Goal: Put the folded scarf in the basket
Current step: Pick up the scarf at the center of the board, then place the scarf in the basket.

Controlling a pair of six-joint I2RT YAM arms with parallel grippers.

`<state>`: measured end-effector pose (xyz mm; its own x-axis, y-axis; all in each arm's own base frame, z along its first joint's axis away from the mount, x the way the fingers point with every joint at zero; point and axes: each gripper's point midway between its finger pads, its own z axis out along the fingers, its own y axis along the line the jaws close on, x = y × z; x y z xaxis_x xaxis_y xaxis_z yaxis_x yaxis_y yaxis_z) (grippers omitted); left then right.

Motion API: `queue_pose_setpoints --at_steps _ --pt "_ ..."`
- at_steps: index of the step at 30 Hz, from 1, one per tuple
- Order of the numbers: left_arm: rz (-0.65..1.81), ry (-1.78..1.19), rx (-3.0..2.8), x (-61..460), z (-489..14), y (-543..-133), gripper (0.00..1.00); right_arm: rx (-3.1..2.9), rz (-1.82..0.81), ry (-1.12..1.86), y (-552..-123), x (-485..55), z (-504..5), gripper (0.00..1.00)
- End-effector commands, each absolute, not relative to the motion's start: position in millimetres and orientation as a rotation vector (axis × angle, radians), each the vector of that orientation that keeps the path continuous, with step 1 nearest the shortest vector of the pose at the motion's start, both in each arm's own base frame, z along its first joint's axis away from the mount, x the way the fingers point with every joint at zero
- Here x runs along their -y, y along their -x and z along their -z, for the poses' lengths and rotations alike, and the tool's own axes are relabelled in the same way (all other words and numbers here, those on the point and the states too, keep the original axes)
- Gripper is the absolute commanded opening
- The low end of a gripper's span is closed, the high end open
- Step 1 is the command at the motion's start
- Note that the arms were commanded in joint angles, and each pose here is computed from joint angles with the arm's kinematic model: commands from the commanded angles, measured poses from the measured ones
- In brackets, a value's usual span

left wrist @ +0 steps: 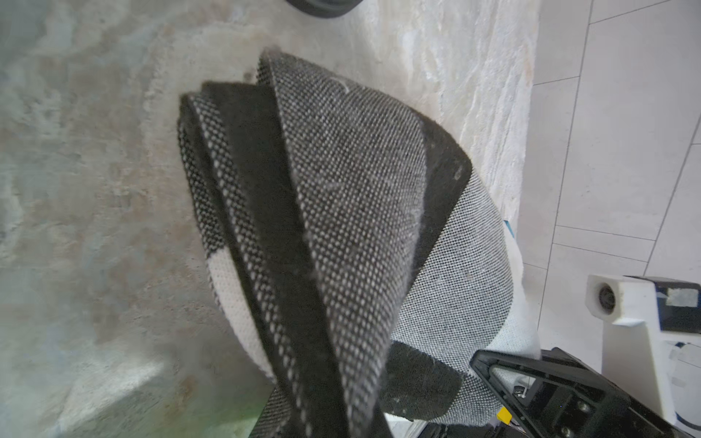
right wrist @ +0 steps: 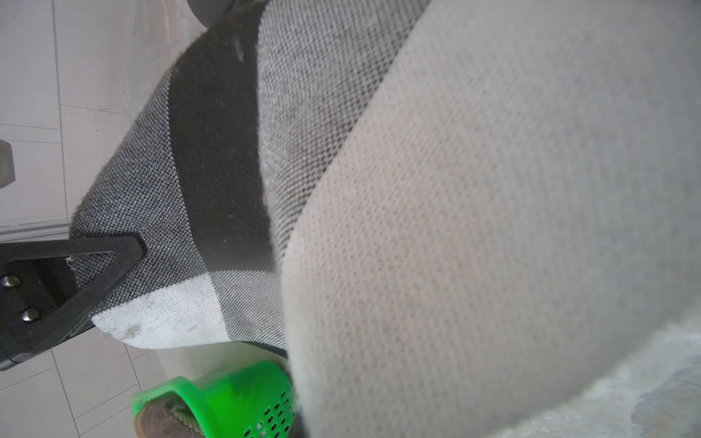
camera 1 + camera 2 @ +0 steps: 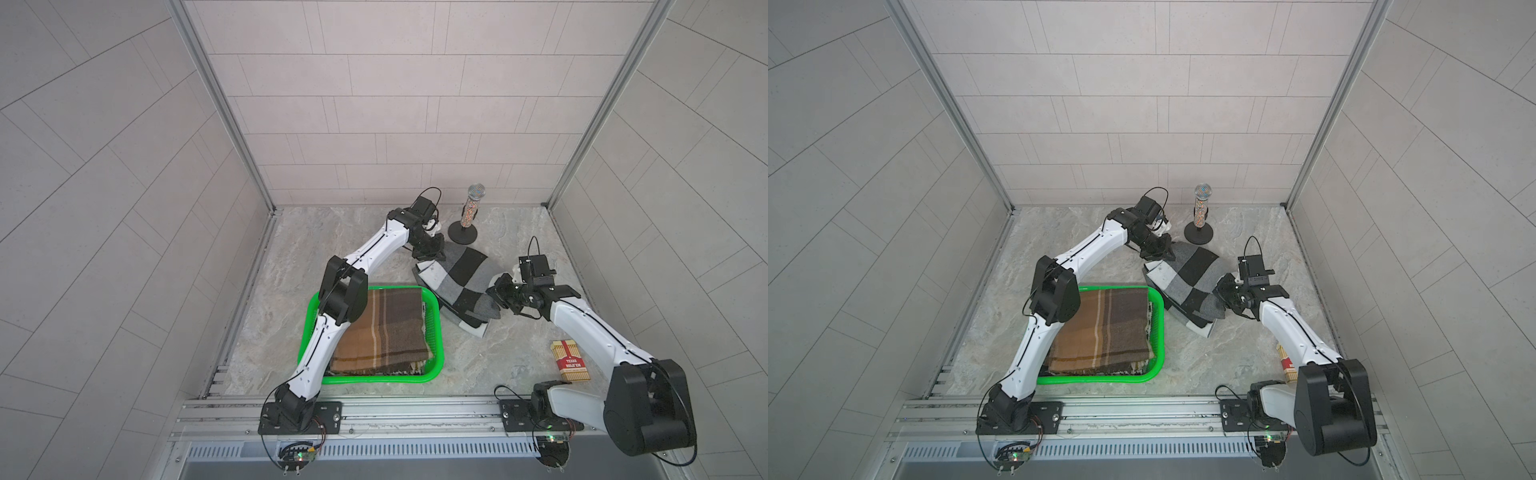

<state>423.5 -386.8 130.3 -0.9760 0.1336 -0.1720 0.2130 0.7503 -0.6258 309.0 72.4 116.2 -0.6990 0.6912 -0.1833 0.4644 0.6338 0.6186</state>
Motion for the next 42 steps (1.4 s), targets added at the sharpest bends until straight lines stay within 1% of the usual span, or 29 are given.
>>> queue_pose_setpoints --at_steps 1,9,15,21,29,34,42 --pt "1.041 -0.24 -2.751 382 -172 -428 0.0 -2.464 -0.714 -0.868 -304 -68 -135 0.0" --pt "1.0 -0.193 -2.731 371 -210 -423 0.0 -2.459 -0.716 -0.748 -306 -71 -182 0.0" --pt "0.906 -0.156 -2.739 350 -243 -412 0.0 -2.466 -0.783 -0.665 -303 -82 -213 0.0" --pt "0.812 -0.133 -2.743 324 -275 -392 0.0 -2.473 -0.856 -0.55 -294 -100 -246 0.0" --pt "0.58 -0.111 -2.773 269 -307 -351 0.0 -2.494 -0.928 -0.357 -277 -144 -276 0.0" --pt "0.483 -0.083 -2.774 237 -314 -326 0.0 -2.513 -0.959 -0.242 -263 -174 -282 0.0" --pt "0.525 0.117 -2.684 184 -295 -287 0.0 -2.545 -0.984 -0.087 -240 -217 -278 0.0"
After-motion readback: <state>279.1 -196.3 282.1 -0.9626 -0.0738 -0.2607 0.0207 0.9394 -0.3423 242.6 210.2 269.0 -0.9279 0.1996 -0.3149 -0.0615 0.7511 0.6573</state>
